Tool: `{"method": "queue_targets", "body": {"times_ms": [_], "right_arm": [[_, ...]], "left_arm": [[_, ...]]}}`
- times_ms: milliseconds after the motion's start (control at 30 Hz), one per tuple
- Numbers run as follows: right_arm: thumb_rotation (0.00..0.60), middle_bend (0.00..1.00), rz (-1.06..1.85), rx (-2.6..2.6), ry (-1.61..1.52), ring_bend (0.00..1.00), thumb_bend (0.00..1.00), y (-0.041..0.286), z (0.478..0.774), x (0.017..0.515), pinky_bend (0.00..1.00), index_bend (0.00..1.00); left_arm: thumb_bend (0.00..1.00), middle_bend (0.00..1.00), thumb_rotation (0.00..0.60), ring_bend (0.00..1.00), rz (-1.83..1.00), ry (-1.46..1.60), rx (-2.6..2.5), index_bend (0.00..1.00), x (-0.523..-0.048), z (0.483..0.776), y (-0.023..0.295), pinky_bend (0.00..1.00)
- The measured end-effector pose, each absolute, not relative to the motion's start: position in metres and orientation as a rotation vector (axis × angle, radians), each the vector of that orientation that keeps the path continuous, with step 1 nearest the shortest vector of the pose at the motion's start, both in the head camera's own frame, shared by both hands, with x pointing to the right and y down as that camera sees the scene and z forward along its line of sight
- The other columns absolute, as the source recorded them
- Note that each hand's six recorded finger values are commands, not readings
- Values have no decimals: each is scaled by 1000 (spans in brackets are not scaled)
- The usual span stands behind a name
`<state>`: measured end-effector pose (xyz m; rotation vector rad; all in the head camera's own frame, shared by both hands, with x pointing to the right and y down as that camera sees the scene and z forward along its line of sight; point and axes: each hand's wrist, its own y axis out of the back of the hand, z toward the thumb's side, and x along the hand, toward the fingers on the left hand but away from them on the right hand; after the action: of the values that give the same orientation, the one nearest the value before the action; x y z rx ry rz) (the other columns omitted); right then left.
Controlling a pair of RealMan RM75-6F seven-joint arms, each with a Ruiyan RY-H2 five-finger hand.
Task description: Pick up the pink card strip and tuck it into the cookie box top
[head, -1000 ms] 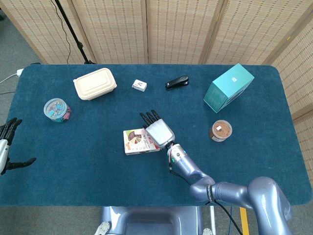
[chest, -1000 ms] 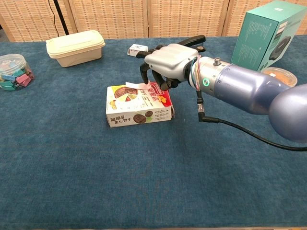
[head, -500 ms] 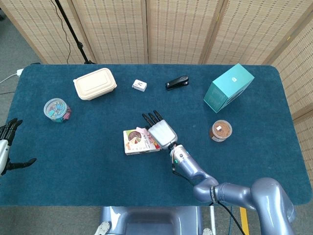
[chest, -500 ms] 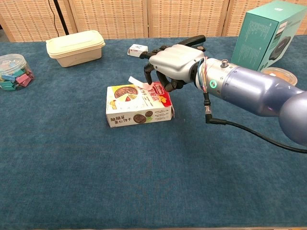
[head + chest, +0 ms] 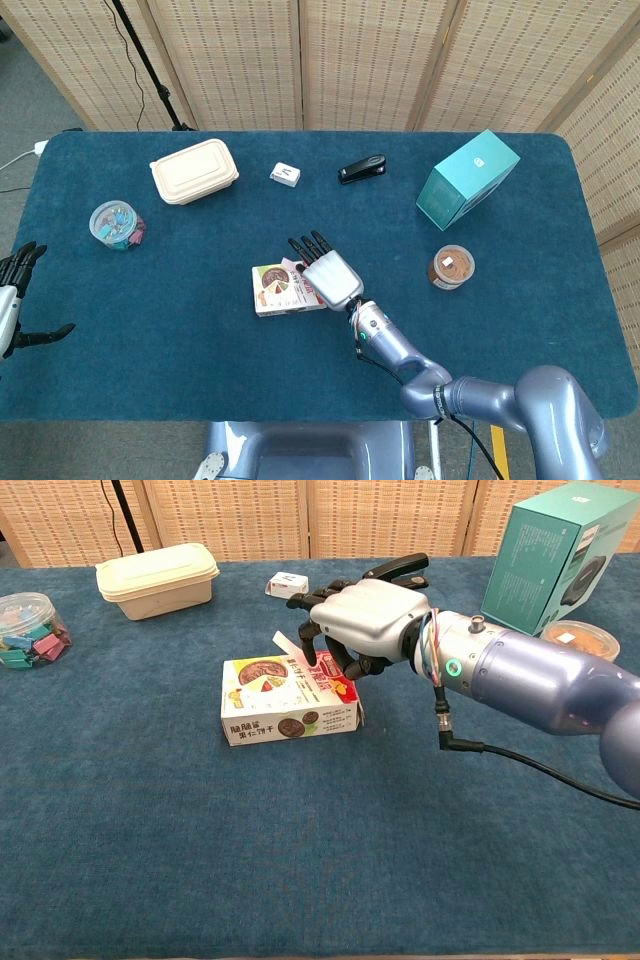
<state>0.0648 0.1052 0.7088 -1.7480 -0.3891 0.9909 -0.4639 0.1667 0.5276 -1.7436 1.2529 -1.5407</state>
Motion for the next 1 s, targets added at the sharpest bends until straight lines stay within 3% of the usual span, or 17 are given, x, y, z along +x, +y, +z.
{"method": "queue_targets", "body": {"times_ms": [1000], "right_arm": [[600,0,1101,-1806,-371,0,1000,95,715,77,0,365]], "left_arm": [[43,0,600,0,-1546,1249,-1746,0,-464,528,167,0]]}}
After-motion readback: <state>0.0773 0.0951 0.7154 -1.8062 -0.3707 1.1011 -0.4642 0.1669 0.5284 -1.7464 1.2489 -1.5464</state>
